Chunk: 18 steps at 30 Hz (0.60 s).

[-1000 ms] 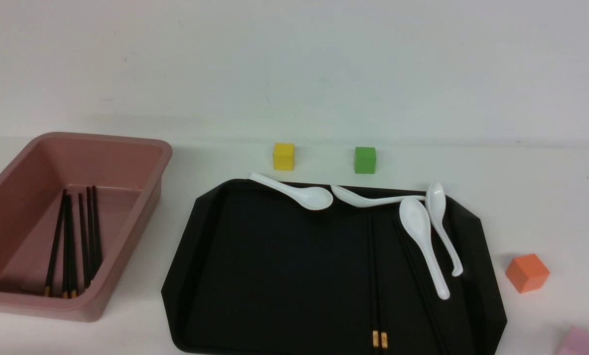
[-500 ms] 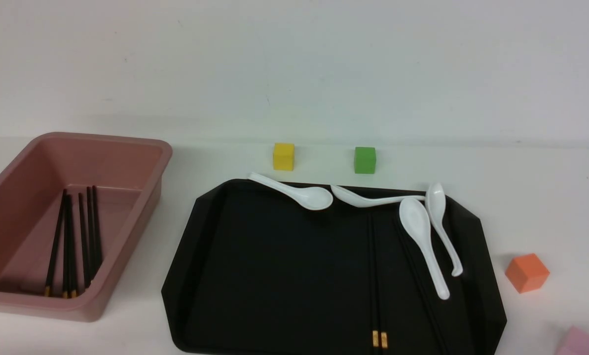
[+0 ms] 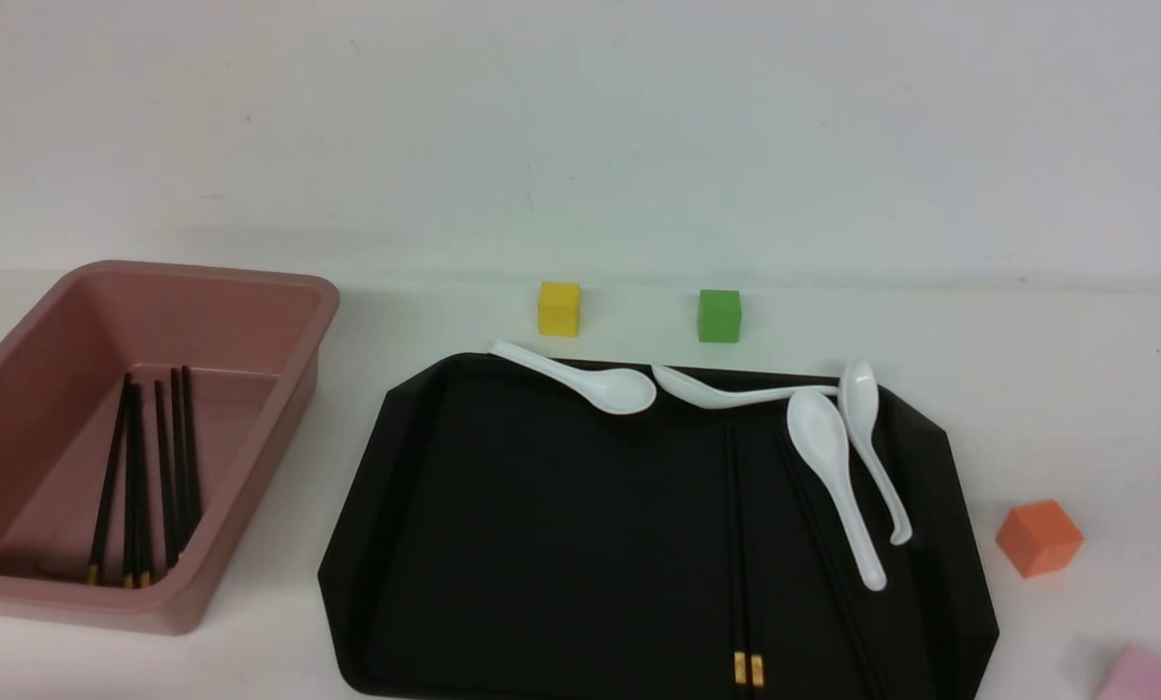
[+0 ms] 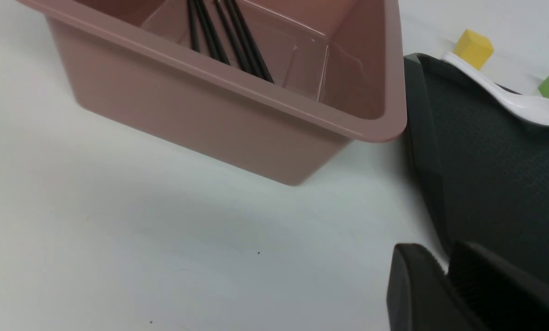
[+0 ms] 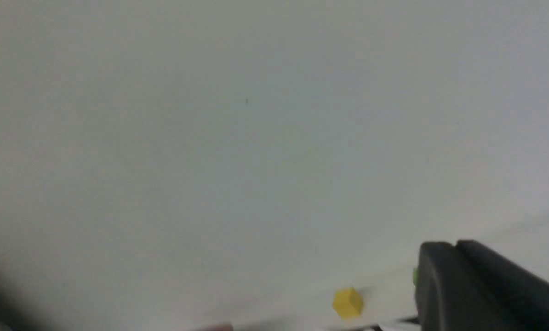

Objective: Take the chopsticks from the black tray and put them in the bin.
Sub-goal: Use the right arm to grab a pair of chopsticks

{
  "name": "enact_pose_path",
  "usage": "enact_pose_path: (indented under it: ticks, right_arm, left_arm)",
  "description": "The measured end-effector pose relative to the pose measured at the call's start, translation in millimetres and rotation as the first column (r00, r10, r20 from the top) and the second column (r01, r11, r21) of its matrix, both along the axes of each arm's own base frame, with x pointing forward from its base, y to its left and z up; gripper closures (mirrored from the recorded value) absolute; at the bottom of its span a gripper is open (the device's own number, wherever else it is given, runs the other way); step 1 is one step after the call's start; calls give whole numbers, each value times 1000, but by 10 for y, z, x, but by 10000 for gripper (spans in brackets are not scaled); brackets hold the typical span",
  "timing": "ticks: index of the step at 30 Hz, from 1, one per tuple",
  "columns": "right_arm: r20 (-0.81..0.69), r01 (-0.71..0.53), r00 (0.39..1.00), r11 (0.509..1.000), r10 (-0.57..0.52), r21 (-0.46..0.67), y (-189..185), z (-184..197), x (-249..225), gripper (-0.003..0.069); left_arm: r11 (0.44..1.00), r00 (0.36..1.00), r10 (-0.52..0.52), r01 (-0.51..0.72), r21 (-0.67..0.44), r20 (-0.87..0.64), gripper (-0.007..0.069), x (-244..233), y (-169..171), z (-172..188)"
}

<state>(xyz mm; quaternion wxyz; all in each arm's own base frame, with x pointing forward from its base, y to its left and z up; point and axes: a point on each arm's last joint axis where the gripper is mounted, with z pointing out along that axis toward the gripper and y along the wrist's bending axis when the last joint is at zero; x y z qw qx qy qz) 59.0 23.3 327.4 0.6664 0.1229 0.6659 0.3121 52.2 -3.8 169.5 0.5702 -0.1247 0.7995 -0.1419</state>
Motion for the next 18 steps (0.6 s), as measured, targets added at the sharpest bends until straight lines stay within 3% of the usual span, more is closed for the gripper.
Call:
enact_pose_path:
  ticks: [2, 4, 7, 10, 11, 12, 14, 15, 17, 18]
  right_arm:
    - [-95, -74, 993, 995, 67, -63, 61, 43, 140, 668]
    - [-276, -185, 950, 977, 149, -109, 132, -24, 389, 664]
    - [-521, -307, 827, 946, 213, -101, 182, -259, 735, 657]
    - [-734, -396, 629, 918, 258, -17, 213, -648, 1072, 655]
    - [-745, -402, 614, 916, 260, -12, 214, -677, 1091, 655]
    - [-818, -446, 502, 894, 283, 36, 229, -897, 1236, 654]
    - [-869, -499, 368, 859, 332, 117, 267, -1113, 1366, 653]
    - [-874, -509, 344, 850, 344, 134, 278, -1149, 1398, 653]
    - [-879, -576, 194, 776, 435, 257, 413, -1382, 1545, 653]
    - [-872, -601, 155, 744, 465, 290, 493, -1435, 1602, 653]
  left_arm:
    - [1000, 1000, 0, 0, 0, 0, 501, 0, 0, 0]
    - [1000, 1000, 0, 0, 0, 0, 498, 0, 0, 0]
    - [1000, 1000, 0, 0, 0, 0, 496, 0, 0, 0]
    - [1000, 1000, 0, 0, 1, 0, 493, 0, 0, 0]
    - [1000, 1000, 0, 0, 1, 0, 493, 0, 0, 0]
    - [1000, 1000, 0, 0, 1, 0, 491, 0, 0, 0]
    - [1000, 1000, 0, 0, 1, 0, 490, 0, 0, 0]
    - [1000, 1000, 0, 0, 1, 0, 490, 0, 0, 0]
    - [1000, 1000, 0, 0, 1, 0, 490, 0, 0, 0]
    - [1000, 1000, 0, 0, 1, 0, 489, 0, 0, 0]
